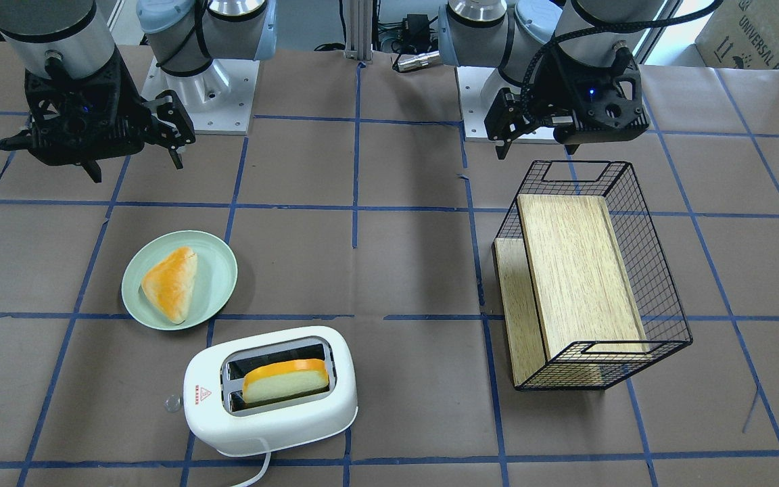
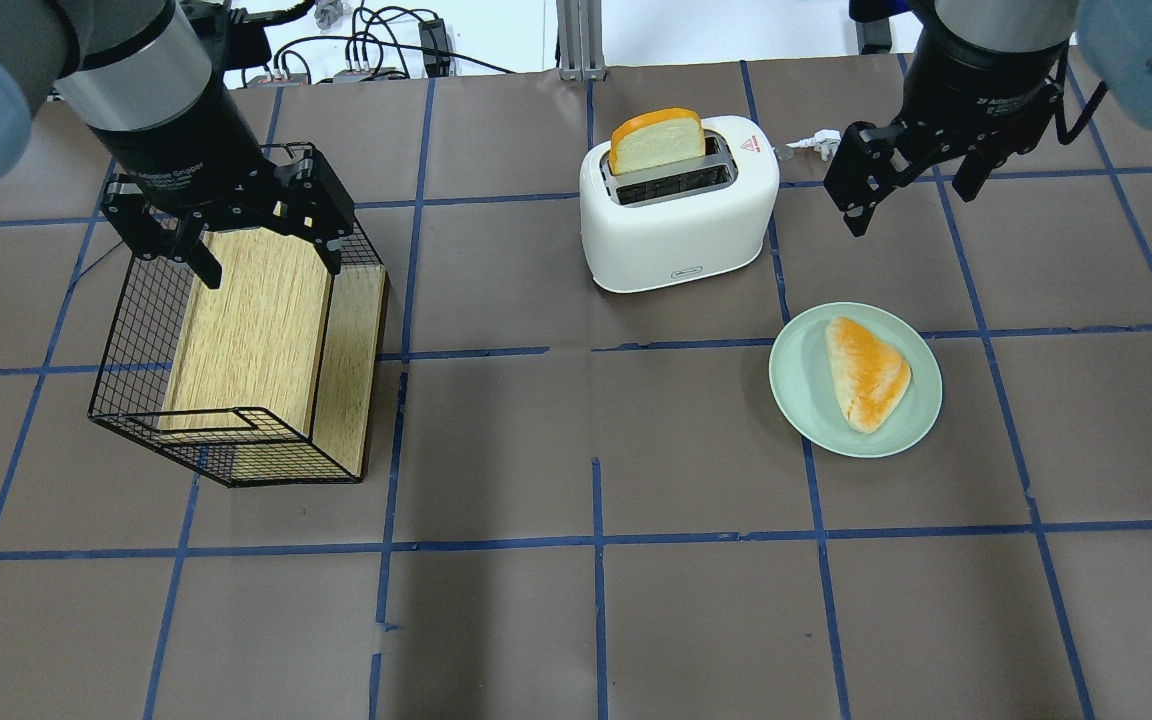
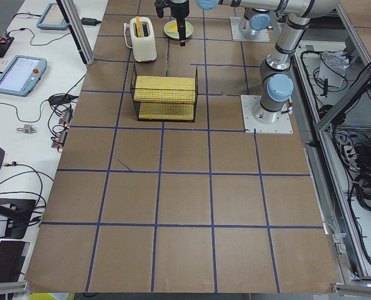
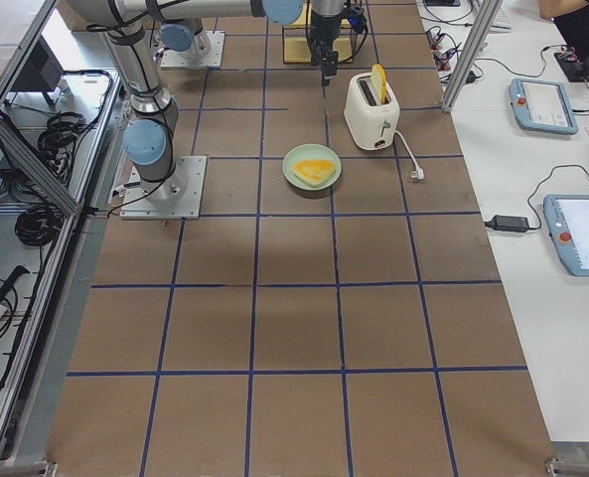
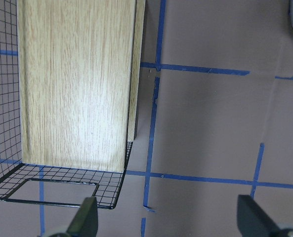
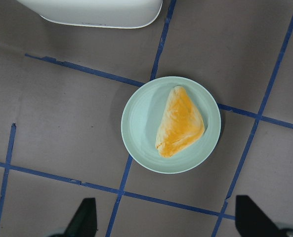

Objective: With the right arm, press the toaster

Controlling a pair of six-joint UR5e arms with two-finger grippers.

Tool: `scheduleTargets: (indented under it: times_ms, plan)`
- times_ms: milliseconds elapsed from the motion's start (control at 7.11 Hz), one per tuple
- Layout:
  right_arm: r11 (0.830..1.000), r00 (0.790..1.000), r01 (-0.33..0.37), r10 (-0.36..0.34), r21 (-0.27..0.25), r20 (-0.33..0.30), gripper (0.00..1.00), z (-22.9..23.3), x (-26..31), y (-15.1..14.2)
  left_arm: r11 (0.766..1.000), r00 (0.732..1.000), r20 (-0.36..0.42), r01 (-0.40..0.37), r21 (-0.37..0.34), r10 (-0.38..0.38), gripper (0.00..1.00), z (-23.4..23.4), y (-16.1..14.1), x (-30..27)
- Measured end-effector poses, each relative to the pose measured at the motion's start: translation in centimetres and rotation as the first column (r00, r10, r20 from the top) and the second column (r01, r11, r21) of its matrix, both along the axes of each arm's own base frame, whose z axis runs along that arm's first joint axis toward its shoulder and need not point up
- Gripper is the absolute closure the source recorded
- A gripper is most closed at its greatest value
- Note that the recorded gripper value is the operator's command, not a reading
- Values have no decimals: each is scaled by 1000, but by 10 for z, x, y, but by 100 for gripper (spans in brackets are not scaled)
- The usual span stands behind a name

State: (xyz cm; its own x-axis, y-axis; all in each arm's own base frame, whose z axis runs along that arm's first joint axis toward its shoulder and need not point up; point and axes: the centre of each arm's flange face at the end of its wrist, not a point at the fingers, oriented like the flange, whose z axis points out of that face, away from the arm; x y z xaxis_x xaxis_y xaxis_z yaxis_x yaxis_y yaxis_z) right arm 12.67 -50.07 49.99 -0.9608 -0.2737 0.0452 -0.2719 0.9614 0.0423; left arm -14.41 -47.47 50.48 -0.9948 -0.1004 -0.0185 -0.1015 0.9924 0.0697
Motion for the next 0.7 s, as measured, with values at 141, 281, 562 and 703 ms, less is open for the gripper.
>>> scheduleTargets:
  times_ms: [141, 281, 562, 703]
  plan:
    - [1000, 1000, 4, -4, -4, 0, 0, -1, -2, 4, 1000, 1000, 0, 0, 0, 0, 0, 0, 0, 0]
    - [1000, 1000, 7, -7, -12, 0, 0, -1, -3, 9, 1000, 1000, 0, 0, 0, 0, 0, 0, 0, 0]
    - [999, 1000, 7, -7, -36, -1, 0, -1, -4, 14, 1000, 1000, 0, 0, 0, 0, 0, 0, 0, 0]
    - [999, 1000, 6, -7, -40, -2, 0, 0, -4, 14, 1000, 1000, 0, 0, 0, 0, 0, 0, 0, 0]
